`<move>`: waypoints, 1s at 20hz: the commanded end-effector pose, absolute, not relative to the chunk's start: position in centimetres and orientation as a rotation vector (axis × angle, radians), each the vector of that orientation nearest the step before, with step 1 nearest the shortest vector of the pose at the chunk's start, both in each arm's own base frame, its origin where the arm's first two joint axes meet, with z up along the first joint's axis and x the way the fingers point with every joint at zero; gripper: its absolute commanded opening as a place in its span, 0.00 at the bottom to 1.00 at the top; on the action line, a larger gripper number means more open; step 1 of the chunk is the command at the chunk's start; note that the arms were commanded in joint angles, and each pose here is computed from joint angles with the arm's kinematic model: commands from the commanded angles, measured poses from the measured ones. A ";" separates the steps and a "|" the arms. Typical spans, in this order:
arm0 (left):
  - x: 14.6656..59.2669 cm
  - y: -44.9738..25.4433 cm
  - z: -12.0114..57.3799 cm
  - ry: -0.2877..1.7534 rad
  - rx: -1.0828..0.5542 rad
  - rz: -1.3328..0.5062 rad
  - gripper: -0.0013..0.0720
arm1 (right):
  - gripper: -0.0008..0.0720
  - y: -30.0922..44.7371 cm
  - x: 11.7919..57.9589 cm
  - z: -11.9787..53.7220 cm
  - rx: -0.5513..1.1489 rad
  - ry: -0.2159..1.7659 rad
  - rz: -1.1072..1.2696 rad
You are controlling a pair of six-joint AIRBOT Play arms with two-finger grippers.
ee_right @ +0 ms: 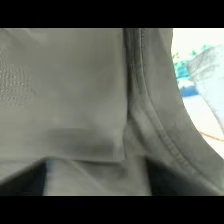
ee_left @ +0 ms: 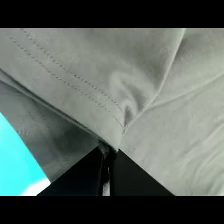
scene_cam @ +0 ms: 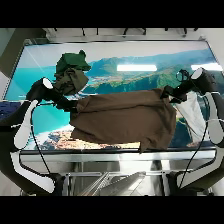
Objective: Fold the shirts.
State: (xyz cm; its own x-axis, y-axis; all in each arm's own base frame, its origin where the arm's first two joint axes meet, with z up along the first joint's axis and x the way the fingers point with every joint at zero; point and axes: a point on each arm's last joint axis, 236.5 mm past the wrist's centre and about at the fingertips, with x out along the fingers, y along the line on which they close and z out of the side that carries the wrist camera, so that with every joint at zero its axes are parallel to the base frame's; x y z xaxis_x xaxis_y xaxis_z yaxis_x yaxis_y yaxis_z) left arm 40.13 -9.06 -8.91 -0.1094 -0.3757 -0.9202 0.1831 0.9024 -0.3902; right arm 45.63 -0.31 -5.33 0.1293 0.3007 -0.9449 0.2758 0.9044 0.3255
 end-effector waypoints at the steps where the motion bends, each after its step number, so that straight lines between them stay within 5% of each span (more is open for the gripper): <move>1: 40.4 -7.6 -7.2 1.583 -0.177 -0.449 0.43 | 0.96 0.2 44.3 -3.6 0.452 1.509 0.076; 2: 40.6 -7.1 -6.0 1.562 -0.195 -0.419 0.78 | 0.96 0.3 43.9 -2.4 0.427 1.507 0.102; 6: 37.5 -4.8 -1.9 1.530 -0.252 -0.356 0.80 | 0.96 0.4 42.0 2.9 0.391 1.461 0.133; 13: 22.9 -6.4 -6.4 1.749 -0.427 -0.427 0.80 | 0.96 3.6 40.3 9.2 0.417 1.324 0.242; 20: 25.7 -5.4 -10.1 1.560 -0.339 -0.412 0.80 | 0.81 6.4 39.1 12.6 0.403 1.260 0.324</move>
